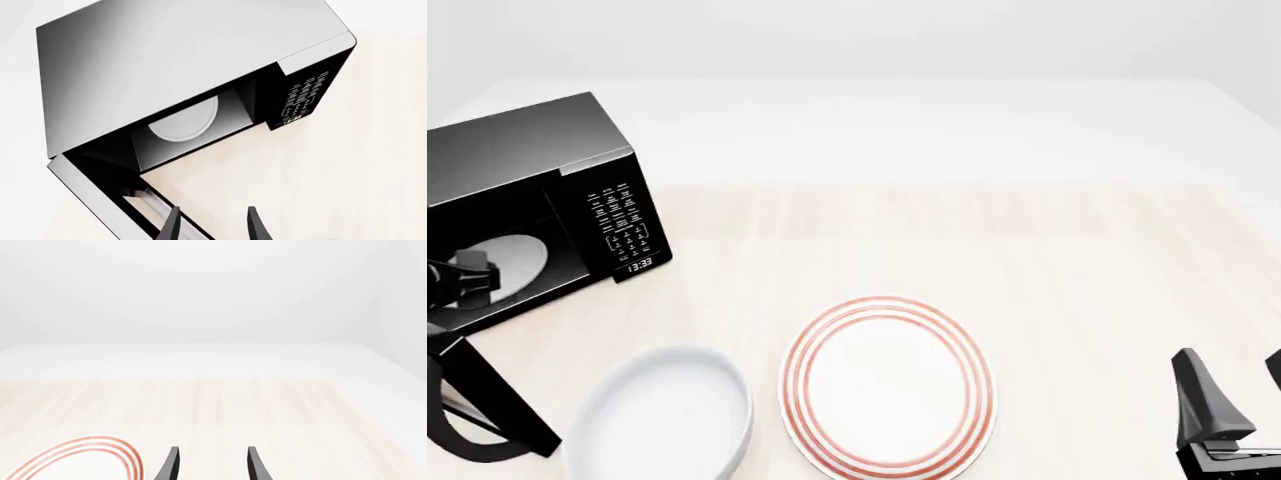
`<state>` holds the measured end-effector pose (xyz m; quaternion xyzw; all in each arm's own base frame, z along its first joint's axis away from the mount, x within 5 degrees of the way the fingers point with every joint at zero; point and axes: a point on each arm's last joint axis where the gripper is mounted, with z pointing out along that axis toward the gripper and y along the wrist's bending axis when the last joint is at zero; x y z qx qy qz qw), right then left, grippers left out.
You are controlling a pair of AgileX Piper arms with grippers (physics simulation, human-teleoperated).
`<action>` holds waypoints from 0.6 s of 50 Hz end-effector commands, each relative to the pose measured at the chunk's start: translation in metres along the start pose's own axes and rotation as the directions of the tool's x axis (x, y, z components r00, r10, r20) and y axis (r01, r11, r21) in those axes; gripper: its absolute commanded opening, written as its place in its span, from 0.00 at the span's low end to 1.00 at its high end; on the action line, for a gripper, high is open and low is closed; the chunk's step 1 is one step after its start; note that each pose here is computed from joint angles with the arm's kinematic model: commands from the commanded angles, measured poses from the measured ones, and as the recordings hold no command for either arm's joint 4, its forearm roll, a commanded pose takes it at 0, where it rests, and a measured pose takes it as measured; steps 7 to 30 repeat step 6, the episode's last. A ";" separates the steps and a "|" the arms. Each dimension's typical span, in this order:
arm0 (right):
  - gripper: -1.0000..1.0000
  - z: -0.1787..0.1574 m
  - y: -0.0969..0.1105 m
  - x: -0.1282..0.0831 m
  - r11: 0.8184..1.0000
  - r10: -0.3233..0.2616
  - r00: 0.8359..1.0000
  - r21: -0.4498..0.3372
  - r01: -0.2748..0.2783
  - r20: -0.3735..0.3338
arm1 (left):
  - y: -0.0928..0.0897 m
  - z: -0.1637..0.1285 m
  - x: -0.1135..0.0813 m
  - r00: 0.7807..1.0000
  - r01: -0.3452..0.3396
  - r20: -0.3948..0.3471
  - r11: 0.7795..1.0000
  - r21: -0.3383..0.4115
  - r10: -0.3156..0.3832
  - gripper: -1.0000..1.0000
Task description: Open the microwave.
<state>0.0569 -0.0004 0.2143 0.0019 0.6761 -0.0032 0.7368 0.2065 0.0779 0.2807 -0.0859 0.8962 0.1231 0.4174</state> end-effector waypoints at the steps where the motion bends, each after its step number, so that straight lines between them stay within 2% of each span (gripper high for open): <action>1: 1.00 0.000 0.000 0.000 1.000 0.000 1.000 0.000 0.000 0.000 | 0.000 0.007 0.020 0.993 0.082 -0.088 0.997 0.013 -0.081 1.00; 30: 1.00 0.000 0.000 0.000 1.000 0.000 1.000 0.000 0.000 0.000 | 0.001 0.007 0.022 0.992 0.082 -0.092 0.997 0.008 -0.081 1.00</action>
